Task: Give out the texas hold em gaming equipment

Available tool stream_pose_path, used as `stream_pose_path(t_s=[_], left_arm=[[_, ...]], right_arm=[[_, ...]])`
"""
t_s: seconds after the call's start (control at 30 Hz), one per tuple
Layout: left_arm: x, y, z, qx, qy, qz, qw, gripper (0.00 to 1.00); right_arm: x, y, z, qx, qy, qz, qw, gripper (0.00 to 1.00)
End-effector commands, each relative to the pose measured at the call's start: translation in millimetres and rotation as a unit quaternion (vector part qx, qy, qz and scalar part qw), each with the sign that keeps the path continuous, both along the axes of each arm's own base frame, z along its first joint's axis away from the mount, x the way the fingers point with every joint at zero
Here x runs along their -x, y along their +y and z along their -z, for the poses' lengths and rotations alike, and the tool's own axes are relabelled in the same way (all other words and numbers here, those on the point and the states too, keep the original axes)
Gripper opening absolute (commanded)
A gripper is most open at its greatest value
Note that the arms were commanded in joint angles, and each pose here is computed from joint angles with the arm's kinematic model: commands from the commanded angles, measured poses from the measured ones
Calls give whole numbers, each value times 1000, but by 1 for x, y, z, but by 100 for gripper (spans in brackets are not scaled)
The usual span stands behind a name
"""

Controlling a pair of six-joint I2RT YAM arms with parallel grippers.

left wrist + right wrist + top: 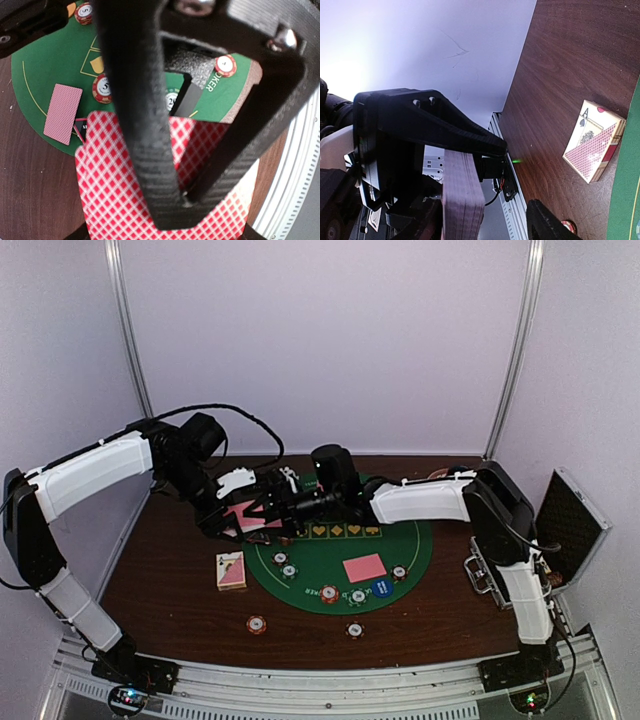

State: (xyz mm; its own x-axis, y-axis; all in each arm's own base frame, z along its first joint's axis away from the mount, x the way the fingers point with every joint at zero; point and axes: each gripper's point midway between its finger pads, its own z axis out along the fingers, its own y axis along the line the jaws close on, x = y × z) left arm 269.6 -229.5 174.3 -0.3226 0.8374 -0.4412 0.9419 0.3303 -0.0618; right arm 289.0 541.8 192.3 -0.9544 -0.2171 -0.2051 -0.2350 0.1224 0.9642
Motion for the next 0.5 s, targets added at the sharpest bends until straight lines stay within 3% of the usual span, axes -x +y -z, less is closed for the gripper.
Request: stream_pose_path(t_s=[0.0,0.37,0.47], left_arm=[[-5,-2,-16,19,-31,4,999,0],[-4,1,-12,11,-31,5,999,0],[-3,1,-13,13,-31,5,999,0]], right_arm=[[3,-13,2,20,-1,-6,1000,59],[8,-26,-18,23,-18,-9,1000,46],[10,-30,-16,30,-18,-10,999,48]])
